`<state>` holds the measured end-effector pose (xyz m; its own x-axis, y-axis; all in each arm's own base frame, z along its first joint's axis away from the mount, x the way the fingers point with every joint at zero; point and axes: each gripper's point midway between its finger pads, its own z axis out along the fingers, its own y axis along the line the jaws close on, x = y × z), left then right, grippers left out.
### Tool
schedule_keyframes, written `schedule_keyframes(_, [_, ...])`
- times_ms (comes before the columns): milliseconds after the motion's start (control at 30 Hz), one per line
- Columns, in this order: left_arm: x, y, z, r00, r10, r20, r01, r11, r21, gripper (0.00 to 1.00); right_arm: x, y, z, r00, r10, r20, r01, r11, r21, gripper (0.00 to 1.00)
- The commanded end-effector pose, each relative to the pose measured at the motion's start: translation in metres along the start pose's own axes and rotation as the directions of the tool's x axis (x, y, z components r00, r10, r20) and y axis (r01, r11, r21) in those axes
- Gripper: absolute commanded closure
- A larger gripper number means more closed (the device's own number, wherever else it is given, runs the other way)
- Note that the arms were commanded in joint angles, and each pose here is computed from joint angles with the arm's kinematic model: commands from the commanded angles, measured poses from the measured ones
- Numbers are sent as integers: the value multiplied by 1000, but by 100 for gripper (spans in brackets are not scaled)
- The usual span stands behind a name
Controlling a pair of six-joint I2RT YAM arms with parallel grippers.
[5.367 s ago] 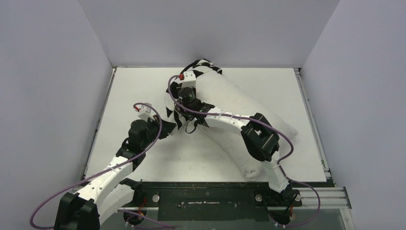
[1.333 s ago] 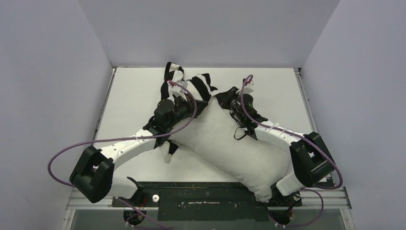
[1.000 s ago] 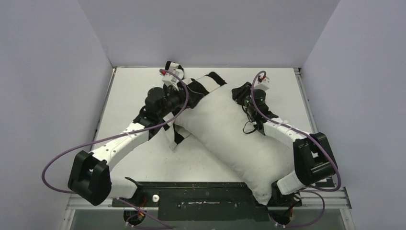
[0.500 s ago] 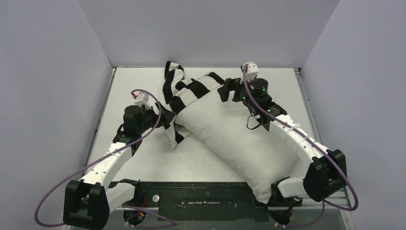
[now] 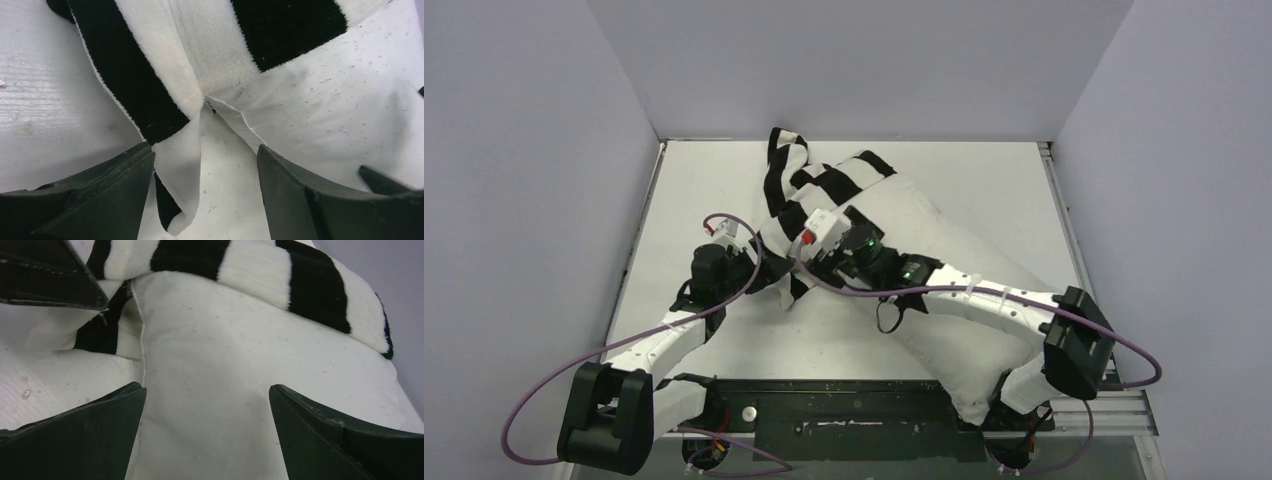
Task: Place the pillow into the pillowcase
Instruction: Stuff the pillow into the pillowcase.
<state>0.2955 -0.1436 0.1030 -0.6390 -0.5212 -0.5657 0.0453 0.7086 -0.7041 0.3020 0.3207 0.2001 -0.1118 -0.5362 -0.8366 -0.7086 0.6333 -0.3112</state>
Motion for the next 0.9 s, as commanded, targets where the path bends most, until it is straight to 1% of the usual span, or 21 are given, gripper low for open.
schedule_keyframes(0, [-4, -7, 4, 999, -26, 46, 24, 999, 44, 30, -10, 5, 10, 966, -250, -71, 259, 946, 192, 0])
schedule_keyframes(100, [0, -9, 3, 999, -25, 41, 23, 998, 62, 35, -5, 23, 26, 946, -305, -106, 321, 929, 186, 0])
schedule_keyframes(200, [3, -9, 2, 999, -23, 41, 20, 998, 65, 39, 3, 31, 41, 922, -357, -147, 382, 899, 214, 0])
schedule_keyframes(300, [4, -6, 2, 999, -24, 42, 22, 998, 56, 41, 9, 25, 51, 908, -382, -173, 418, 850, 319, 0])
schedule_keyframes(367, [6, -2, 3, 999, -27, 44, 25, 999, 42, 40, 11, 17, 53, 901, -396, -177, 434, 810, 396, 0])
schedule_keyframes(400, [6, 1, 4, 999, -28, 47, 27, 999, 35, 40, 13, 14, 55, 902, -395, -175, 431, 801, 414, 0])
schedule_keyframes(500, [8, 8, 5, 998, -37, 50, 36, 999, 7, 35, 15, 12, 62, 915, -377, -146, 402, 810, 428, 1])
schedule_keyframes(567, [10, 9, 6, 998, -42, 54, 42, 999, 2, 34, 19, 13, 70, 925, -360, -126, 378, 828, 414, 7])
schedule_keyframes(633, [10, 10, 8, 997, -47, 63, 46, 999, 7, 33, 25, 11, 73, 928, -349, -130, 371, 827, 422, 14])
schedule_keyframes(667, [8, 9, 9, 996, -46, 70, 45, 999, 13, 33, 27, 9, 73, 929, -346, -133, 368, 821, 436, 20])
schedule_keyframes(733, [7, 9, 12, 996, -56, 75, 54, 998, 20, 33, 33, 10, 74, 937, -328, -123, 348, 828, 440, 36])
schedule_keyframes(767, [8, 7, 13, 995, -66, 77, 64, 997, 31, 33, 36, 10, 75, 944, -312, -110, 328, 839, 434, 46])
schedule_keyframes(800, [7, 4, 14, 993, -77, 87, 73, 996, 51, 33, 38, 11, 77, 950, -297, -99, 310, 852, 422, 62])
schedule_keyframes(867, [7, 0, 16, 991, -93, 97, 85, 993, 81, 37, 42, 9, 82, 961, -262, -88, 275, 868, 414, 82])
